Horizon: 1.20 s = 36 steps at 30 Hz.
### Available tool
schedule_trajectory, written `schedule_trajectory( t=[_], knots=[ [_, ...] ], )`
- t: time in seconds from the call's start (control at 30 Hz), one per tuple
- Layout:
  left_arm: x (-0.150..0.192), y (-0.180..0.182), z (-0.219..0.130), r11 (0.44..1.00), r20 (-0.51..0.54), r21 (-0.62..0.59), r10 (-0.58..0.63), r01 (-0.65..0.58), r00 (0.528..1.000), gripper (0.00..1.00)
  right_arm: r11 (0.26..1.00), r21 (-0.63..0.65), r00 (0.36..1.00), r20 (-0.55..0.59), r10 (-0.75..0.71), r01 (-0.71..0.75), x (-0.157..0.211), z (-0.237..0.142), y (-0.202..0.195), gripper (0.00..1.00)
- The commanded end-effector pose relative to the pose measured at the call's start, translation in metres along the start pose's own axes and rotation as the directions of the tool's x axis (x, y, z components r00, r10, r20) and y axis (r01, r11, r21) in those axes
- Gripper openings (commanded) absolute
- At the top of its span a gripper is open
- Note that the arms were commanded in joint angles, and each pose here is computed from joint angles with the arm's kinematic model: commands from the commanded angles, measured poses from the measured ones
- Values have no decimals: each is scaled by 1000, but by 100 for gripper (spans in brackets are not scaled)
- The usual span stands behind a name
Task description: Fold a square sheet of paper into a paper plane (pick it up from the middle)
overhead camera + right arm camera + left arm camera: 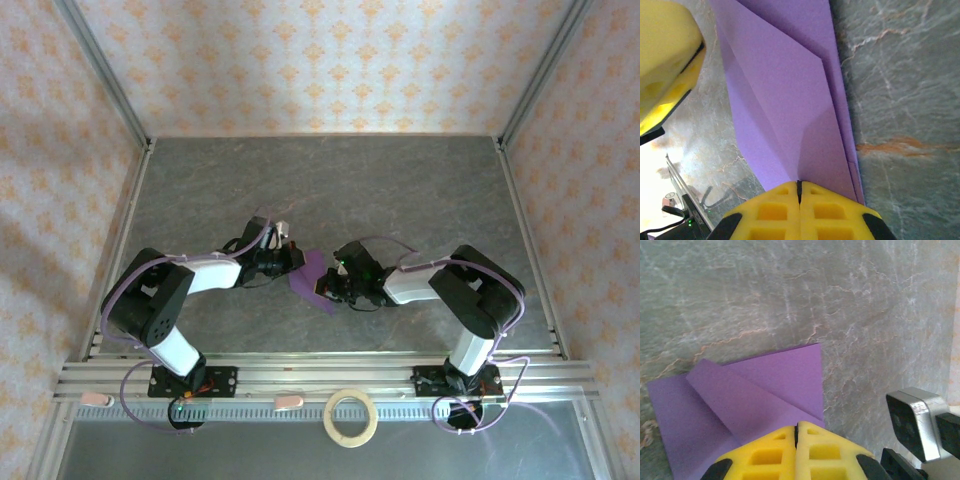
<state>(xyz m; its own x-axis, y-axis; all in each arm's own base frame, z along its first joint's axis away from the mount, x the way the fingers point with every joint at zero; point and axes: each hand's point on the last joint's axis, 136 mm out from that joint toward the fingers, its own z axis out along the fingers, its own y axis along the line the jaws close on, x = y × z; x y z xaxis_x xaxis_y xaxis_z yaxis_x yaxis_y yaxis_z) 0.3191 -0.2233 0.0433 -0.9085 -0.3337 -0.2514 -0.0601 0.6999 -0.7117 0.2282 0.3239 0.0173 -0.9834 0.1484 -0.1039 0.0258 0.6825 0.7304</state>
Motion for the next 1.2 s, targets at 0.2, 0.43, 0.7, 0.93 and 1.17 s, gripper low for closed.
schedule_trajectory(
  t=[0.2,0.43,0.7,0.93,1.17],
  knots=[
    [-11,-4,-9,999,95,12,-52,51,994,6,977,215,1000,-19,20,-16,12,-9,-73,0],
    [-18,-22,-20,999,121,42,-19,14,993,6,980,197,999,-33,17,-10,12,-9,-71,0],
    [-22,-42,-34,994,147,105,26,-42,989,7,986,163,999,-27,18,-13,10,-11,-62,0],
    [-24,-62,-40,981,133,141,114,-132,985,7,990,137,1000,-22,-11,14,1,-9,-46,0],
    [-20,-69,-41,969,100,165,166,-181,981,7,988,154,999,-32,-26,30,2,-13,-45,0]
  ],
)
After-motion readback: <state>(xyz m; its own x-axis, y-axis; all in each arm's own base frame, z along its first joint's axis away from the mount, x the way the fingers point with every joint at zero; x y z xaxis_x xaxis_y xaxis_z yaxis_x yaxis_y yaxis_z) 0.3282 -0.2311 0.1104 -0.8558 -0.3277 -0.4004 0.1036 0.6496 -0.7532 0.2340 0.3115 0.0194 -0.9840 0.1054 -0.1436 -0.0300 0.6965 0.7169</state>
